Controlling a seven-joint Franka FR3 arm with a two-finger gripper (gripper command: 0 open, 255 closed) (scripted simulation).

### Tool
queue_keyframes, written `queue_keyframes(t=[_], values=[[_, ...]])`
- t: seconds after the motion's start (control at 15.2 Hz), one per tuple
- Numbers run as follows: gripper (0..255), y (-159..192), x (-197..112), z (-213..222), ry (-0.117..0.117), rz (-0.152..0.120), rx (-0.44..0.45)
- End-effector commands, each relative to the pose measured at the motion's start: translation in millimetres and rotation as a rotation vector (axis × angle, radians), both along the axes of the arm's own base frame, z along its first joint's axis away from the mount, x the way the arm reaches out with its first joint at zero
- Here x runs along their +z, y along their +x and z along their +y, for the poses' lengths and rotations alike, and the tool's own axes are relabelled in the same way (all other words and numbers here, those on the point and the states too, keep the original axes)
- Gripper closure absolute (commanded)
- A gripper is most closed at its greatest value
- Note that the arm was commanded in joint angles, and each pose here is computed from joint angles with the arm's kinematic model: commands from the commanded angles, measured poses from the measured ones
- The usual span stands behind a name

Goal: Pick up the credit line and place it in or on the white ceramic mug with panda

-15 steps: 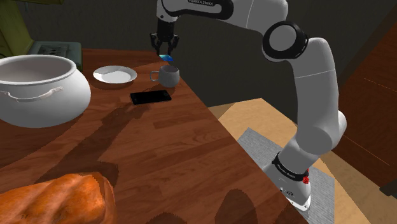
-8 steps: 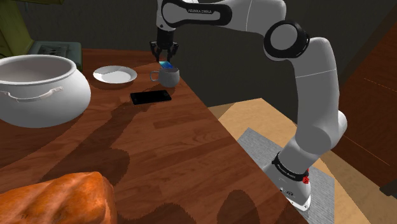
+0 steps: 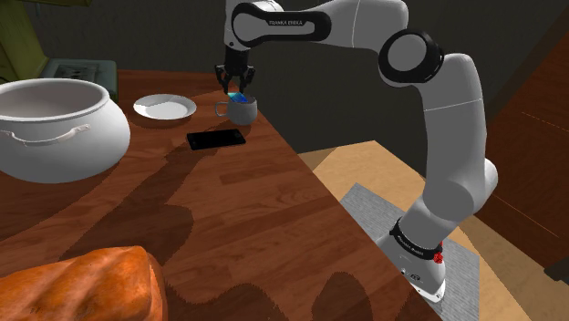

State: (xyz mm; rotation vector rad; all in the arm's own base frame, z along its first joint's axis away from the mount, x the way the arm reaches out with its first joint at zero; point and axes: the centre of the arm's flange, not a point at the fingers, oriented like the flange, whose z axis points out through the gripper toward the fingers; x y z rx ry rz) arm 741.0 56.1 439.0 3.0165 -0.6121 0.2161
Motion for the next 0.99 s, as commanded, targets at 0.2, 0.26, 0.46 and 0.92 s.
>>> queue_keyframes(t=[0.2,0.26,0.46,0.92], values=[[0,-0.1,-2.0,0.0,0.000,0.003,0.000],[0,-0.1,-2.0,-0.3,0.000,0.003,0.000],[0,-0.1,-2.0,0.0,0.000,0.003,0.000],[0,-6.2,47.5,4.1,0.000,0.003,0.000]])
